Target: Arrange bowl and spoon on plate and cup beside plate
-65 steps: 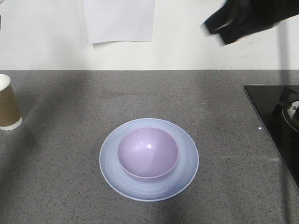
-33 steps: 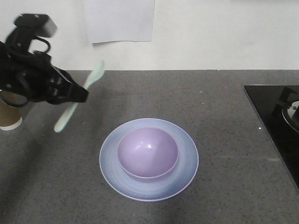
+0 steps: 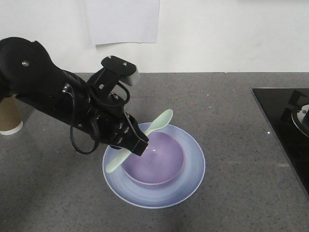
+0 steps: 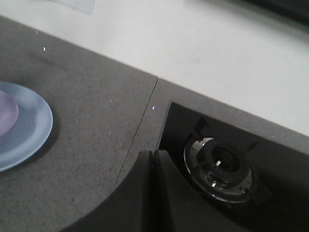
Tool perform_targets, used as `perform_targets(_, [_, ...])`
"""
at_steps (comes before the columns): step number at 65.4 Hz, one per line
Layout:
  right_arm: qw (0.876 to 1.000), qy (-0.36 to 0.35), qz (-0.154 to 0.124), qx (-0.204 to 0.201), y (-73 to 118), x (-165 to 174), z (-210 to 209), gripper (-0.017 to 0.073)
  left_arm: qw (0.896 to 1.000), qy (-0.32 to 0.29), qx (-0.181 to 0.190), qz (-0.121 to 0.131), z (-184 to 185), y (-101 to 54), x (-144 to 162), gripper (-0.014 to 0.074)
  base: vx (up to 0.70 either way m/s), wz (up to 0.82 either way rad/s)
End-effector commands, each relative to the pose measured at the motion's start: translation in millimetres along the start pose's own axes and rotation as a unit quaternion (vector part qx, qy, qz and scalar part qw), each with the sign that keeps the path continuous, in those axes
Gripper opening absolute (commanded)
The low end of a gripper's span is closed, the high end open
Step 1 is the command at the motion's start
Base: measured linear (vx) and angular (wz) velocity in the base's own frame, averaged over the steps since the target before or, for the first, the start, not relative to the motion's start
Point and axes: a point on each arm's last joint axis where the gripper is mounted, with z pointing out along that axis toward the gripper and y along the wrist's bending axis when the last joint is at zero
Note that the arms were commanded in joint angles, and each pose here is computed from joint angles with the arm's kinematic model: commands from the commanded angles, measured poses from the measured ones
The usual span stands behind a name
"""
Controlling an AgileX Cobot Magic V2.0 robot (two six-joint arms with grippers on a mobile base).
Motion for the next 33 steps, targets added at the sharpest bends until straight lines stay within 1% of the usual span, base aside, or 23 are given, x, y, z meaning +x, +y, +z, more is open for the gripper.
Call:
perform_targets(1, [1.0, -0.024, -0.006, 0.013, 0.3, -2.4, 10.8, -0.0006, 0.999, -0.043, 0.0, -0.003, -10.6, -6.1, -10.8, -0.0006, 0.0, 0.0])
perform_targets(7, [1.0, -0.02, -0.012, 0.013, 1.2, -0.3, 14.0, -0.0006, 0.999, -0.044, -0.002, -0.003, -9.9, -4.9, -11.1, -0.0006, 0.0, 0.0])
perform_targets(17, [0.999, -0.04, -0.013, 0.017, 0.6, -3.9, 13.7, -0.0006, 0.998, -0.057, -0.007, -0.003, -10.4, -4.1, -13.6, -0.0006, 0.0, 0.0])
perform_targets(33, [0.998, -0.05, -0.014, 0.019, 0.1, -5.8, 13.5, -0.0006, 0.998, -0.055, -0.006, -0.002, -10.4, -4.2, -13.3, -0.0003, 0.0, 0.0])
